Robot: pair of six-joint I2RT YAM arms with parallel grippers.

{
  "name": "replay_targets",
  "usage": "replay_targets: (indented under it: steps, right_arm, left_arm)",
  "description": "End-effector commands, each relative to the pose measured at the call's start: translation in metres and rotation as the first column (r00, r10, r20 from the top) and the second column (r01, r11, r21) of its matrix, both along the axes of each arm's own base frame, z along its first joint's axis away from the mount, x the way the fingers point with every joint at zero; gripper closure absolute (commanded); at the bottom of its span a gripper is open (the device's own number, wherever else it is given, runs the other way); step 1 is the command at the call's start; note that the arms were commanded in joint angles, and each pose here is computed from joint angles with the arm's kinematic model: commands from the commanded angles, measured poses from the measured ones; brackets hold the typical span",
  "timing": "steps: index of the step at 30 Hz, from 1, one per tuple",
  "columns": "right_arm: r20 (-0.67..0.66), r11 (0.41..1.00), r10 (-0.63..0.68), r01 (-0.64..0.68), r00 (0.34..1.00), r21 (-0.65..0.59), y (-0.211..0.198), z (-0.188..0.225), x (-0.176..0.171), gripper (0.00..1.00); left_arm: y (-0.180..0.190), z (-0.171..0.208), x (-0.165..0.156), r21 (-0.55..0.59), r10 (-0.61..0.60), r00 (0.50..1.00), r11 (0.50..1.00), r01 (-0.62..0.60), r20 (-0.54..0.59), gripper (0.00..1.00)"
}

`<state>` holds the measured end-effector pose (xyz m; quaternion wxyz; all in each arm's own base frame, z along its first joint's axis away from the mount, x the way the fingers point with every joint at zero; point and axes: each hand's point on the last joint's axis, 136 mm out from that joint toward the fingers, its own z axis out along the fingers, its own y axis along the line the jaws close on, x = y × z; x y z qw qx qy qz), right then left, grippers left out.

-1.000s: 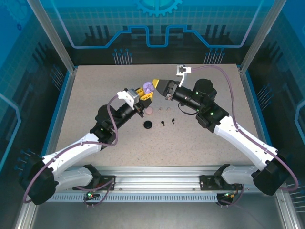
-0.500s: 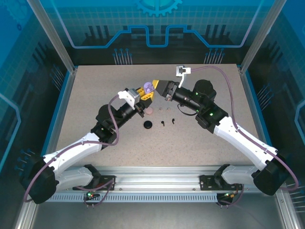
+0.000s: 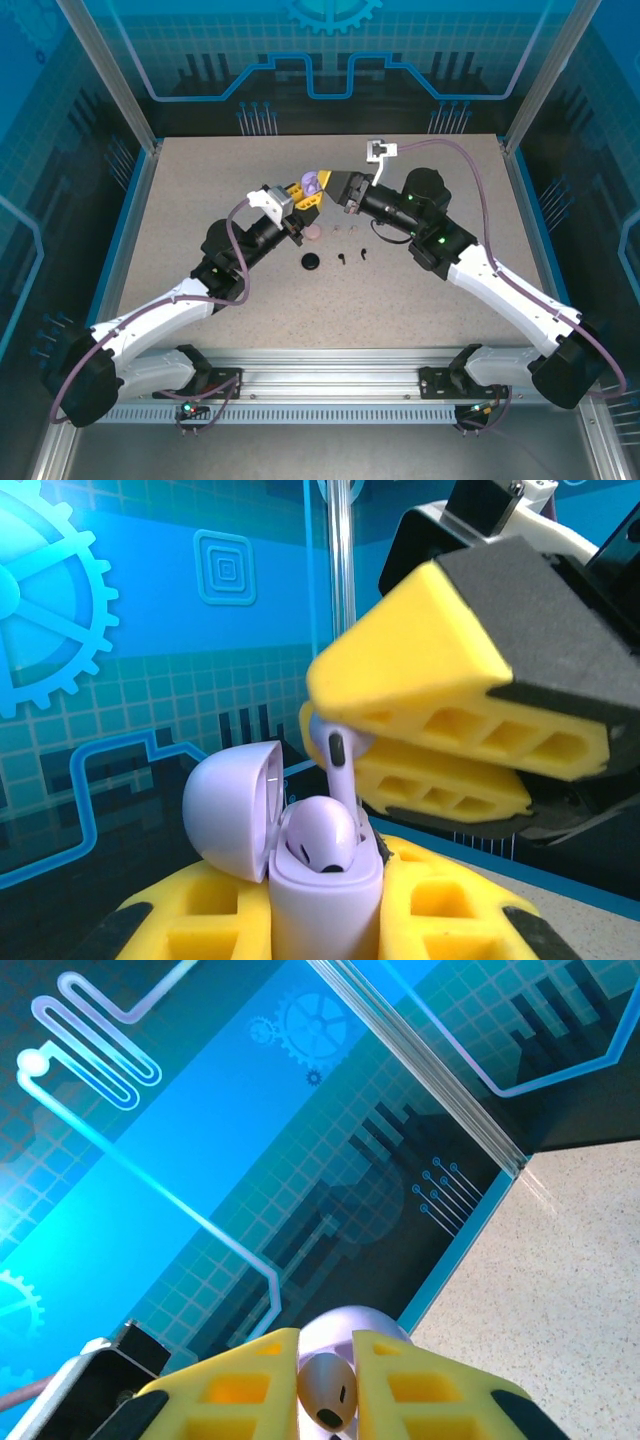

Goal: Insert the wireless bluetooth earbuds into the charging case

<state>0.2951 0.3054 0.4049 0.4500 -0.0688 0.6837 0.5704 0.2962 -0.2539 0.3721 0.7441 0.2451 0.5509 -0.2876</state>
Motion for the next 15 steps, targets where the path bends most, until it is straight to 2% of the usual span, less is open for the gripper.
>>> replay_targets:
  steps: [1,8,13,15]
  right_arm:
    - [-0.015,0.998,-0.004,0.003,1.0,-0.059,0.007,-0.017,0.0,0.81]
    - [-0.028,0.993,-0.032,0.029,0.999,-0.112,0.005,-0.03,0.003,0.8]
    - [-0.029,0.991,-0.049,0.045,0.998,-0.126,0.003,-0.029,0.005,0.66]
    - [-0.022,0.99,-0.055,0.052,0.998,-0.128,0.002,-0.026,0.006,0.63]
  left_arm:
    - [0.0,0.03,-0.007,-0.059,-0.021,0.998,0.998,0.024,0.059,1.0]
    - [0.0,0.03,-0.007,-0.059,-0.021,0.998,0.998,0.025,0.058,1.0]
    - [-0.001,0.029,-0.007,-0.058,-0.024,0.998,0.998,0.027,0.052,1.0]
    - [-0.002,0.027,-0.007,-0.057,-0.027,0.999,0.998,0.03,0.047,1.0]
